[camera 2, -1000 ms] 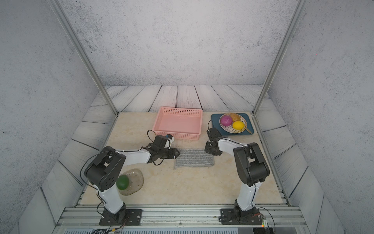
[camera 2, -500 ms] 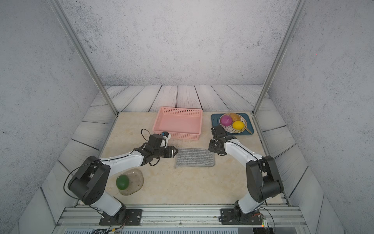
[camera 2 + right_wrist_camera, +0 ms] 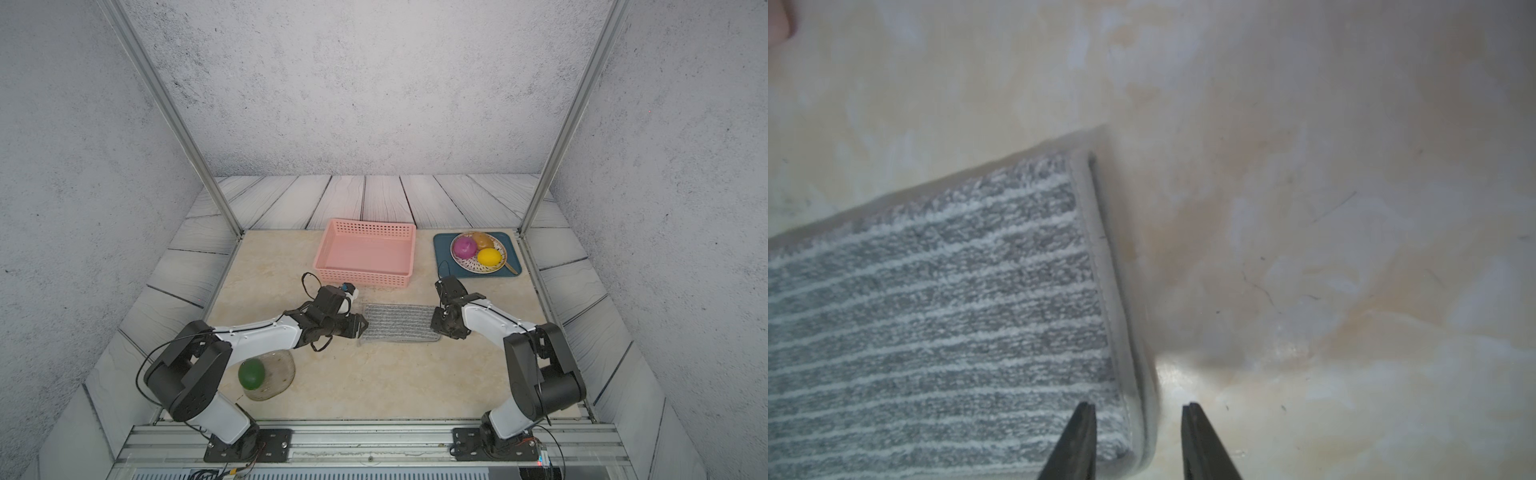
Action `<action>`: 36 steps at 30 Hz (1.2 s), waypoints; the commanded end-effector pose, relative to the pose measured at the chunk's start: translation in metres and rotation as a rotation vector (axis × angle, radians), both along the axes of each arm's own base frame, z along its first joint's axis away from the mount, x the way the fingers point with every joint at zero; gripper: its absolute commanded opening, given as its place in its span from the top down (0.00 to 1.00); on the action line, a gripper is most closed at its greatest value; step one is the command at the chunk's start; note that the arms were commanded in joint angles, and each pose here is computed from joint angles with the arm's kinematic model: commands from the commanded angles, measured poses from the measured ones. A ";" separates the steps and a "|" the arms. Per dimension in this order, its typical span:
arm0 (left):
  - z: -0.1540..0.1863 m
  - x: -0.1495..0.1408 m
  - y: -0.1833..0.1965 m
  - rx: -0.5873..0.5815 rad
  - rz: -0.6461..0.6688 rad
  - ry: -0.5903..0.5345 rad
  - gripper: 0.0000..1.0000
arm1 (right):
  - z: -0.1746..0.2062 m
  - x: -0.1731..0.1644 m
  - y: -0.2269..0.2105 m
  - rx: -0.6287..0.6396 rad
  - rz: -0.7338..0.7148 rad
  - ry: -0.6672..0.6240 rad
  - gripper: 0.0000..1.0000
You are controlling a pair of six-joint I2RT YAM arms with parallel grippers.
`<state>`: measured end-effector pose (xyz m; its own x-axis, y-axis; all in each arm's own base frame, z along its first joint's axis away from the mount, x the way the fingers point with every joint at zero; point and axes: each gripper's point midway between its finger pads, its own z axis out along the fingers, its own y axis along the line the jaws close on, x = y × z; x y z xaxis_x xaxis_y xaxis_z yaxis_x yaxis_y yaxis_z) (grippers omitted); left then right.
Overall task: Fold the square dishcloth
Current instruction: Fold the cleaning item at the center of the board.
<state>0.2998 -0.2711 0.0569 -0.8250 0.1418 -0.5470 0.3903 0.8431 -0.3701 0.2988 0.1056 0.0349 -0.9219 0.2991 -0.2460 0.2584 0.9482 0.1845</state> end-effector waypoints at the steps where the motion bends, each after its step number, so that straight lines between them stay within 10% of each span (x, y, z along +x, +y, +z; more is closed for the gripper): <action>1: -0.020 -0.007 0.008 0.046 0.008 0.041 0.45 | -0.009 -0.003 0.005 0.042 -0.018 0.018 0.68; 19: -0.035 -0.019 -0.001 -0.010 0.006 0.111 0.52 | -0.002 -0.010 -0.012 -0.051 -0.007 0.010 1.00; 36: -0.014 -0.021 -0.036 -0.194 -0.023 0.142 0.58 | 0.044 -0.011 -0.028 -0.217 0.122 -0.034 1.00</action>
<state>0.2792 -0.2957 0.0404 -0.8886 0.0719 -0.4529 0.3371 0.7720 -0.5388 0.2898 0.0800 0.0652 -0.9356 0.1729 -0.3077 0.1750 0.9843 0.0209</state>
